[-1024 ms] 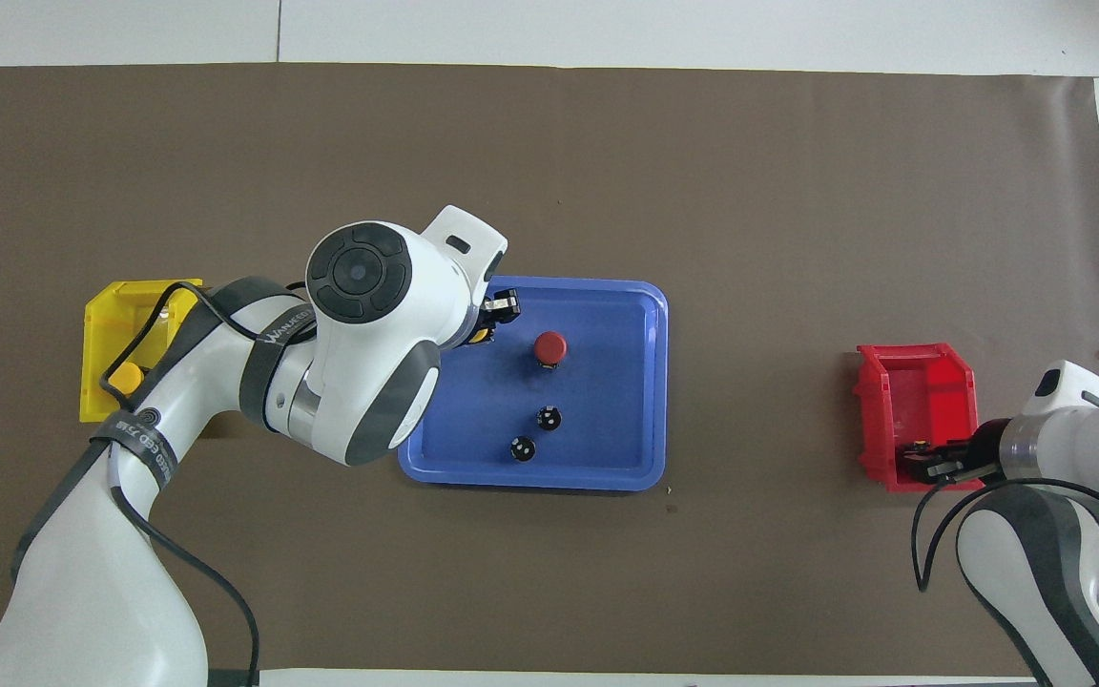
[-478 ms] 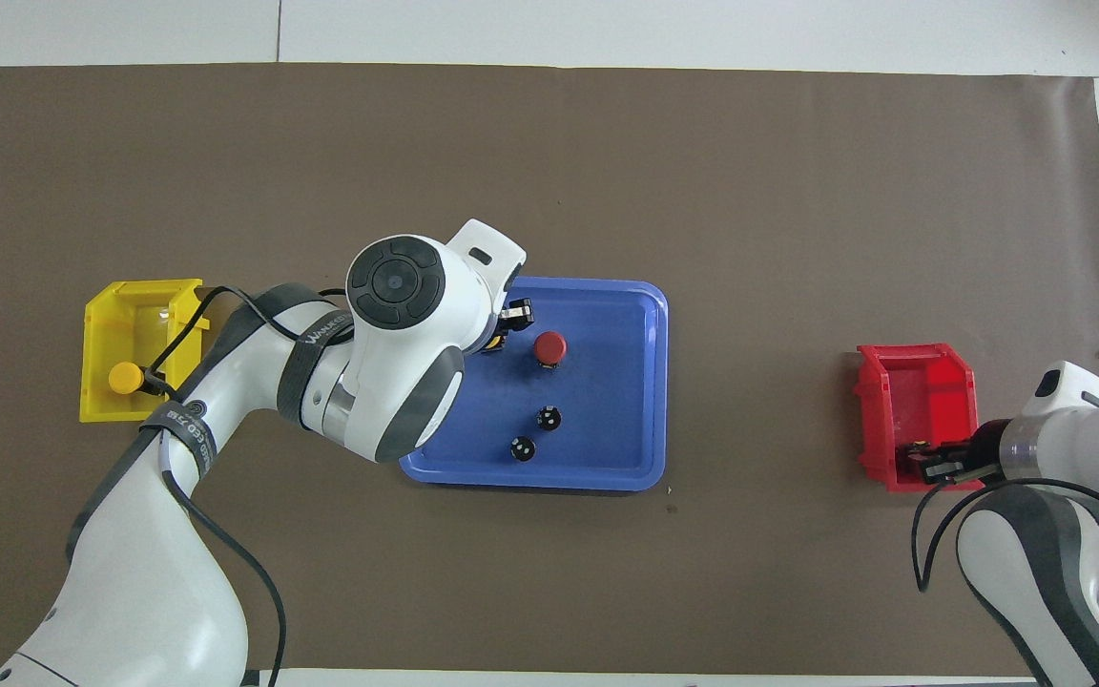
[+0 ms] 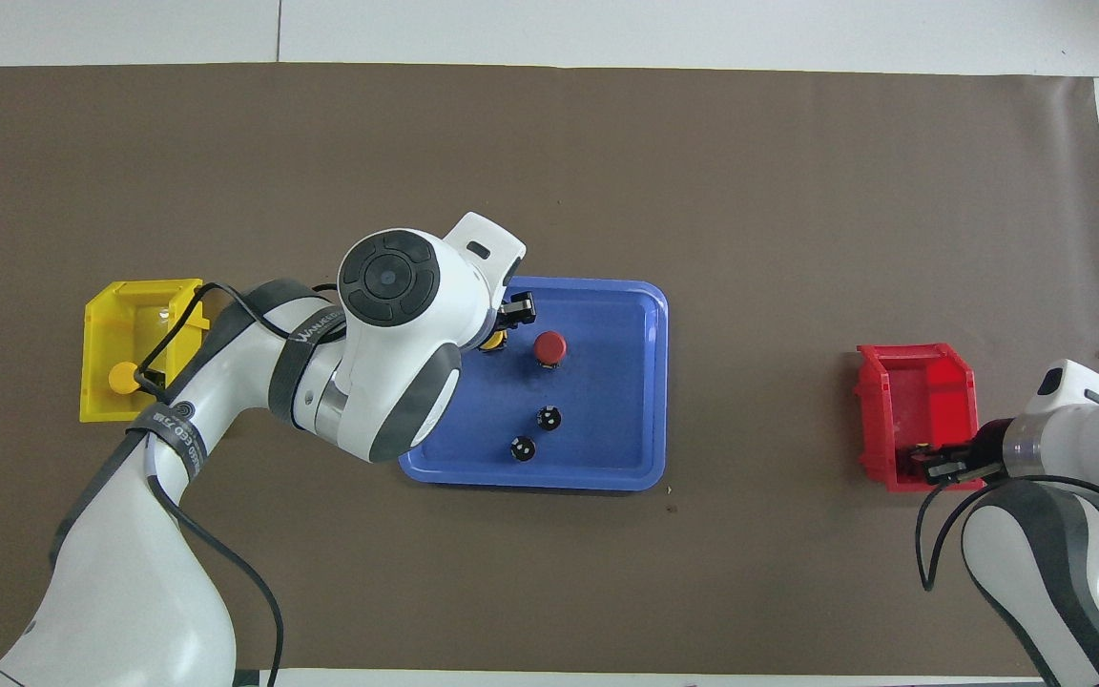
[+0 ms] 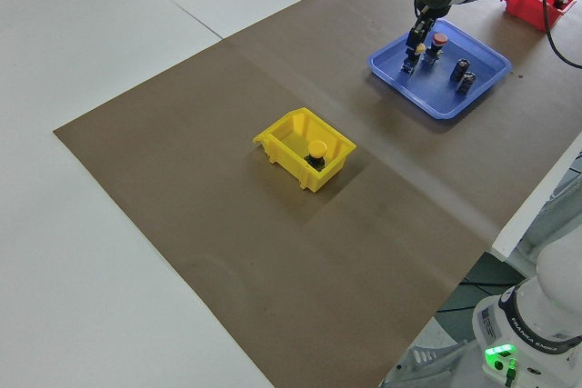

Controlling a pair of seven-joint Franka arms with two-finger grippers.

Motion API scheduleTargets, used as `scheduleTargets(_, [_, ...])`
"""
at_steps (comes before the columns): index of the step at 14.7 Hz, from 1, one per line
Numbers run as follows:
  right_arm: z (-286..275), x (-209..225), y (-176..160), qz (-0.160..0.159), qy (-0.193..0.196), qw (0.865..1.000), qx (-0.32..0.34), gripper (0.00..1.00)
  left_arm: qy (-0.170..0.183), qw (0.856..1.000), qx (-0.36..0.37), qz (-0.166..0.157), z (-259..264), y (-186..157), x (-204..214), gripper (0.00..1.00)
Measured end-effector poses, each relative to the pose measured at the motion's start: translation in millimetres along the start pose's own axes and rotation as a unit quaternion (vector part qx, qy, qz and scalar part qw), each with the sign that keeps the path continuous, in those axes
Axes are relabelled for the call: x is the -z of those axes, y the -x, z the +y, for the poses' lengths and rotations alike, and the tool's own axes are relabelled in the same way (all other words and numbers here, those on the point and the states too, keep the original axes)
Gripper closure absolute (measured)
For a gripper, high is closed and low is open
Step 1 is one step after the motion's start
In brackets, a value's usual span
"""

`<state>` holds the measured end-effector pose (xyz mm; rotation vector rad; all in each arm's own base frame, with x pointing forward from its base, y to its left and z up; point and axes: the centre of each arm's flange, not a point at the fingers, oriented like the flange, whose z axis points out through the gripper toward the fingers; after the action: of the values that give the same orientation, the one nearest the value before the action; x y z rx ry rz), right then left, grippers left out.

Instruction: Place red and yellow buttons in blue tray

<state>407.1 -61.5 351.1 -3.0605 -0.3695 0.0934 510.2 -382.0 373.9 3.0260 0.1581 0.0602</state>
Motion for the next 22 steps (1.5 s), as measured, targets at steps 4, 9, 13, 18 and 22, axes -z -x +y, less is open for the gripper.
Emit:
scheduleTargets(4, [7, 36, -22, -0.018, -0.009, 1.000, 0.002, 0.58, -0.012, 1.000, 0.008, -0.012, -18, -20, 61, 0.04])
scheduleTargets(9, [-23, 112, -64, -0.010, -0.002, 1.000, -0.005, 0.58, -0.019, 0.997, -0.060, -0.033, -140, -68, 142, 0.00])
scheduleTargets(13, [-138, 164, -135, 0.019, 0.005, 0.999, -0.044, 0.58, -0.013, 0.994, -0.102, -0.034, -236, -74, 215, 0.00])
scheduleTargets(18, [-274, 124, -216, 0.037, -0.025, 0.995, -0.091, 0.58, -0.032, 0.986, -0.157, -0.045, -293, -68, 269, 0.00])
scheduleTargets(22, [-308, 59, -236, 0.024, -0.021, 0.996, -0.078, 0.58, -0.040, 0.985, -0.165, -0.040, -323, -73, 277, 0.00])
